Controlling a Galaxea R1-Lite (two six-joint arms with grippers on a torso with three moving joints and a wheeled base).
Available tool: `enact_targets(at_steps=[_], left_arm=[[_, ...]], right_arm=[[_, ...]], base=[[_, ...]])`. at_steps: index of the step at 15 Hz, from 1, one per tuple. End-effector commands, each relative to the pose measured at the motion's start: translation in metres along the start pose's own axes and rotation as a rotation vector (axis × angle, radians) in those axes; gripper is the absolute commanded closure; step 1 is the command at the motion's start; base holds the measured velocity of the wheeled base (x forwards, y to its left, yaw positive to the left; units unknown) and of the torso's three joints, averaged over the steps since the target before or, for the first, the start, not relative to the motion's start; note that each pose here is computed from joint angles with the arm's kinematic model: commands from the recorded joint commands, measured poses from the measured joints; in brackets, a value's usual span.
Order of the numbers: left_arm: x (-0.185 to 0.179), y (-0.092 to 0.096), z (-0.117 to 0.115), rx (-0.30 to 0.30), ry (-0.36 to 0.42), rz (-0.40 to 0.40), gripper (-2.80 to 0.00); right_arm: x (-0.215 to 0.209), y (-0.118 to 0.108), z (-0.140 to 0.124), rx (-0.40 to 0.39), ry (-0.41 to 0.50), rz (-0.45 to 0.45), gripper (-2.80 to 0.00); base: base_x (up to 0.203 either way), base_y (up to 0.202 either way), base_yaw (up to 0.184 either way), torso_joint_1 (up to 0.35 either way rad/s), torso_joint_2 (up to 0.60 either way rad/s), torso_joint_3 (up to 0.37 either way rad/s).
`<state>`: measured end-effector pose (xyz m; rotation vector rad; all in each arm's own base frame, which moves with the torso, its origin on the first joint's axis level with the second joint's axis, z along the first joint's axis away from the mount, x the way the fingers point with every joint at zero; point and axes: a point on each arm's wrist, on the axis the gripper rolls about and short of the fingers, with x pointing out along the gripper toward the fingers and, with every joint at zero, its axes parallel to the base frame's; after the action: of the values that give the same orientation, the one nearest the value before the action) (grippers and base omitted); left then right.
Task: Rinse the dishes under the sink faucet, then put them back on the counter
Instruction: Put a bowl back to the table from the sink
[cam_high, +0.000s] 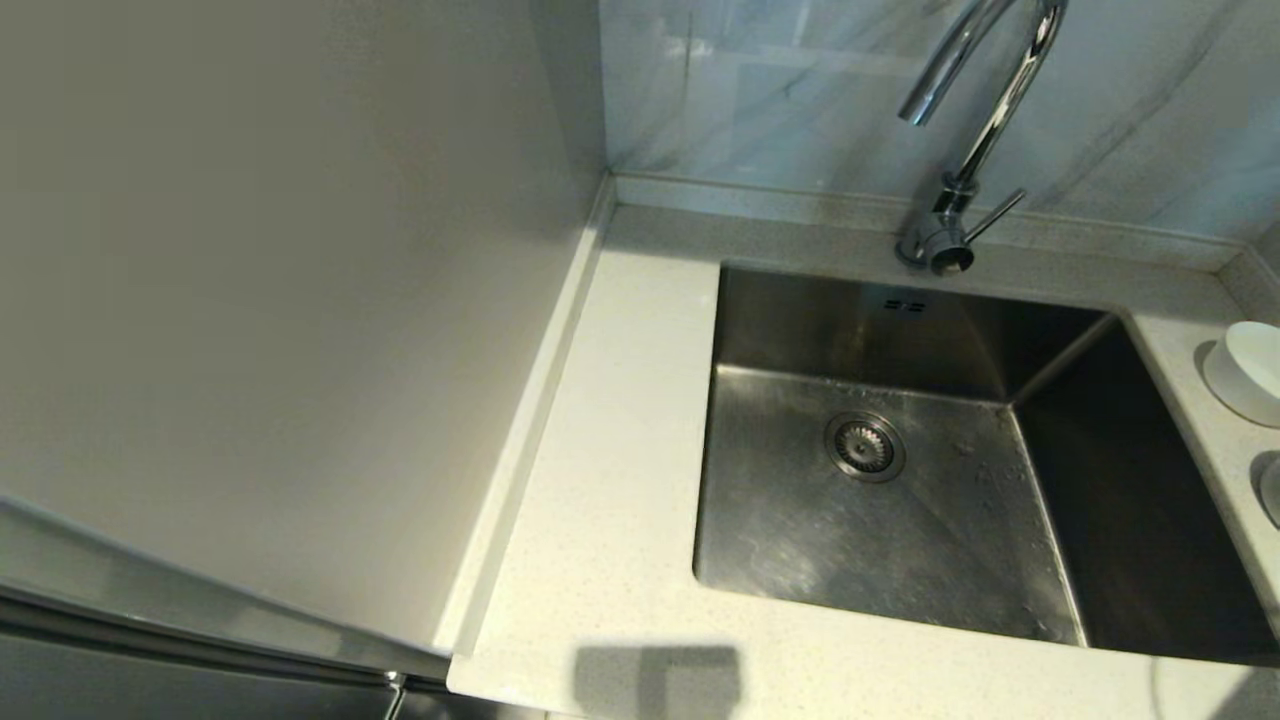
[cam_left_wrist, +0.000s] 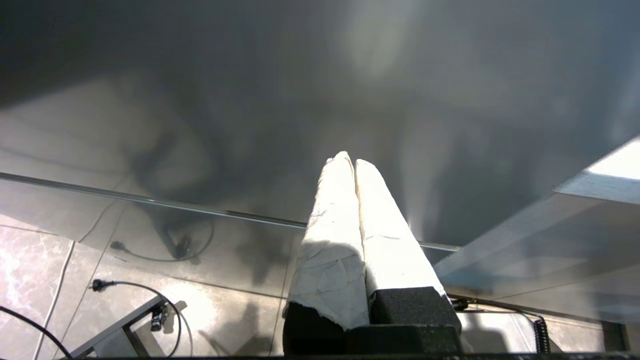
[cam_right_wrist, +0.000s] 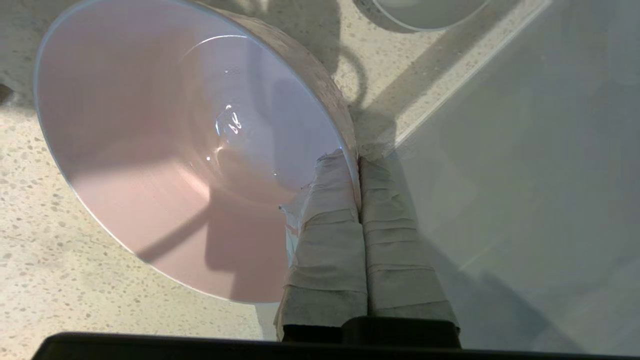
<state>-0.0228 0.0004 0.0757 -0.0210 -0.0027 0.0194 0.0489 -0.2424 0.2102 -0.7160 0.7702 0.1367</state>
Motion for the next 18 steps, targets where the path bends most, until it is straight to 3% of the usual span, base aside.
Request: enact_targets(at_steps=[1, 4, 9, 15, 18], left_arm=[[0.0, 0.0, 0.0, -0.001, -0.004, 0.0, 0.0], [0.0, 0.0, 0.0, -0.001, -0.004, 0.0, 0.0], [0.0, 0.0, 0.0, -0.001, -0.005, 0.0, 0.0], [0.0, 0.0, 0.0, -0.001, -0.004, 0.0, 0.0], [0.0, 0.0, 0.0, -0.001, -0.004, 0.0, 0.0]], right_arm=[[-0.011, 0.009, 0.015, -0.017, -0.002, -0.012, 0.0], [-0.031, 0.028, 0.044, 0.064, -0.016, 0.018, 0.0], [-0.052, 0.031, 0.068, 0.275, -0.032, -0.07, 0.0], [-0.061, 0.032, 0.084, 0.233, -0.18, -0.12, 0.0], [-0.06, 0.029, 0.094, 0.104, -0.287, -0.126, 0.0]], base=[[0.0, 0.0, 0.0, 0.0, 0.0, 0.0], [0.0, 0.0, 0.0, 0.0, 0.0, 0.0], [0.0, 0.0, 0.0, 0.0, 0.0, 0.0], [0.0, 0.0, 0.0, 0.0, 0.0, 0.0], [0.0, 0.0, 0.0, 0.0, 0.0, 0.0]])
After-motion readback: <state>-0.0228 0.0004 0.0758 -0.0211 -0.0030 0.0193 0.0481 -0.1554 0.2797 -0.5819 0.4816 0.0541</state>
